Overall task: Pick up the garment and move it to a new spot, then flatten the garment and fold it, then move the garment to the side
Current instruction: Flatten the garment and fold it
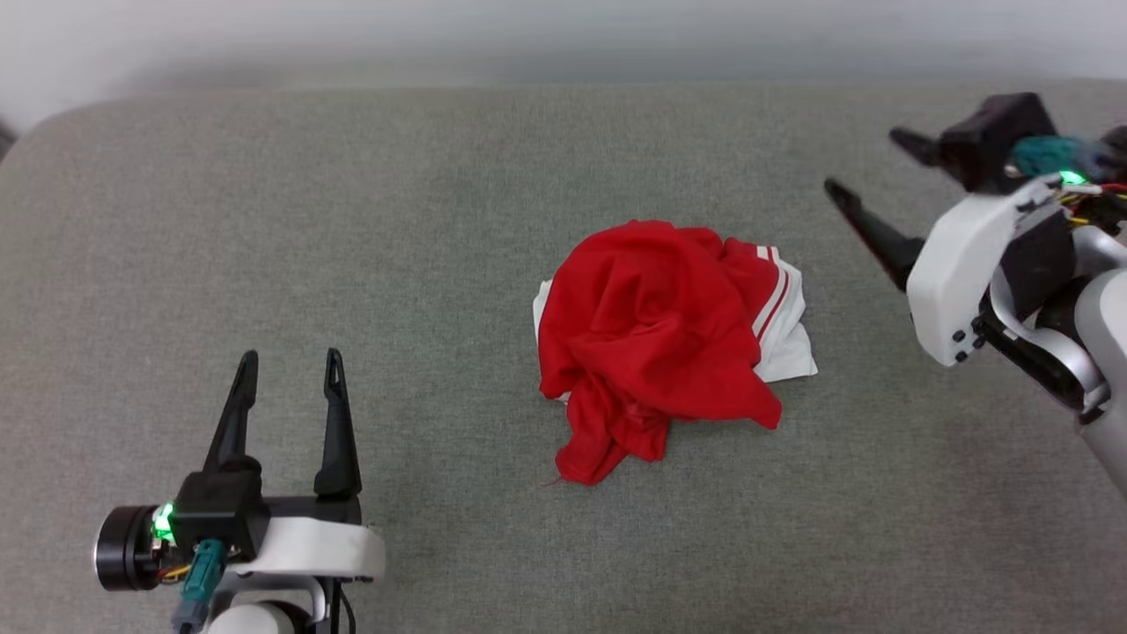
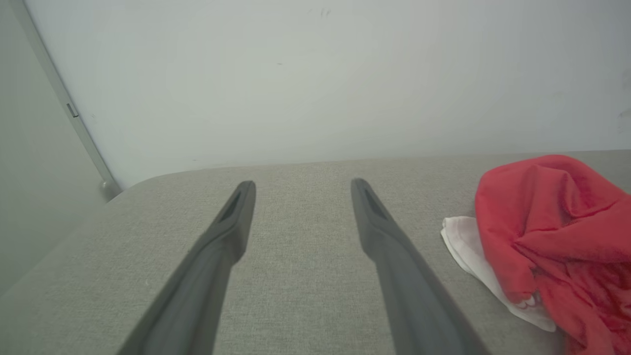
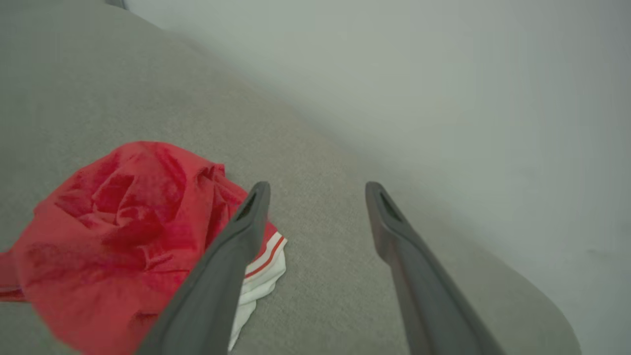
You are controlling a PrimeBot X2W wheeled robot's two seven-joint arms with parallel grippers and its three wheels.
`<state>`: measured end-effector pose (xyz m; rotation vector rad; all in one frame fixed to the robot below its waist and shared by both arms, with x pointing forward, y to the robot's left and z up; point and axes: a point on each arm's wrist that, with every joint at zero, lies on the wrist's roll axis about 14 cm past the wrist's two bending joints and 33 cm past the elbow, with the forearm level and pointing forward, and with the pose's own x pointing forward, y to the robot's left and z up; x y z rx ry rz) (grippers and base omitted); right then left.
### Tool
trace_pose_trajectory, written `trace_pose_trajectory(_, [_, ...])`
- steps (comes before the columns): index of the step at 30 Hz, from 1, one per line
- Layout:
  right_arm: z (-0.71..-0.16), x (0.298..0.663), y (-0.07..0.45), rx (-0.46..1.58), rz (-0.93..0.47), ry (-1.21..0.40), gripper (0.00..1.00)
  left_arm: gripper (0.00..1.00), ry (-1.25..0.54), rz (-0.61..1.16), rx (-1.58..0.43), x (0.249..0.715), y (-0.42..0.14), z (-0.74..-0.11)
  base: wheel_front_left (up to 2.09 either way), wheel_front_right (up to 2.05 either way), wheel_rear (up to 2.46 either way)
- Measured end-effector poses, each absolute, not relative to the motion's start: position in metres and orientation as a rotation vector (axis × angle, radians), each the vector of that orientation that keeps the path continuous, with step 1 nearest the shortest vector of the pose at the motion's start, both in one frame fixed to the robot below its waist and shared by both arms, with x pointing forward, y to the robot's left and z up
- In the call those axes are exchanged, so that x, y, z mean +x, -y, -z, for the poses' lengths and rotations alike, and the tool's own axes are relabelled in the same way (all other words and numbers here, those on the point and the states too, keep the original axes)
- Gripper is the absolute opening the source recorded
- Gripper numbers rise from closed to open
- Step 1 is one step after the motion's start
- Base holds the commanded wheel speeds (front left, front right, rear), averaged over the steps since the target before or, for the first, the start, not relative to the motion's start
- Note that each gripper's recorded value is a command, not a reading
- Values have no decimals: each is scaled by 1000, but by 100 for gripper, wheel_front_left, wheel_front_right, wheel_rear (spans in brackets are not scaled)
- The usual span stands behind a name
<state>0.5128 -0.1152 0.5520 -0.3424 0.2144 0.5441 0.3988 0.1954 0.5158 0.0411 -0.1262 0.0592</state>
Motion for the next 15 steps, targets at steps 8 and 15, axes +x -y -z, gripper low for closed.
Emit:
trace_pose_trajectory(8, [-465,503,118,-412,-657,-723,100,100,121,-57,27,428,-196,-507,0,0,0])
trace_pose_trajectory(15, [-392,497,98,-378,-732,-941,100,100,88,-67,17,447,-200,-488,0,0,0])
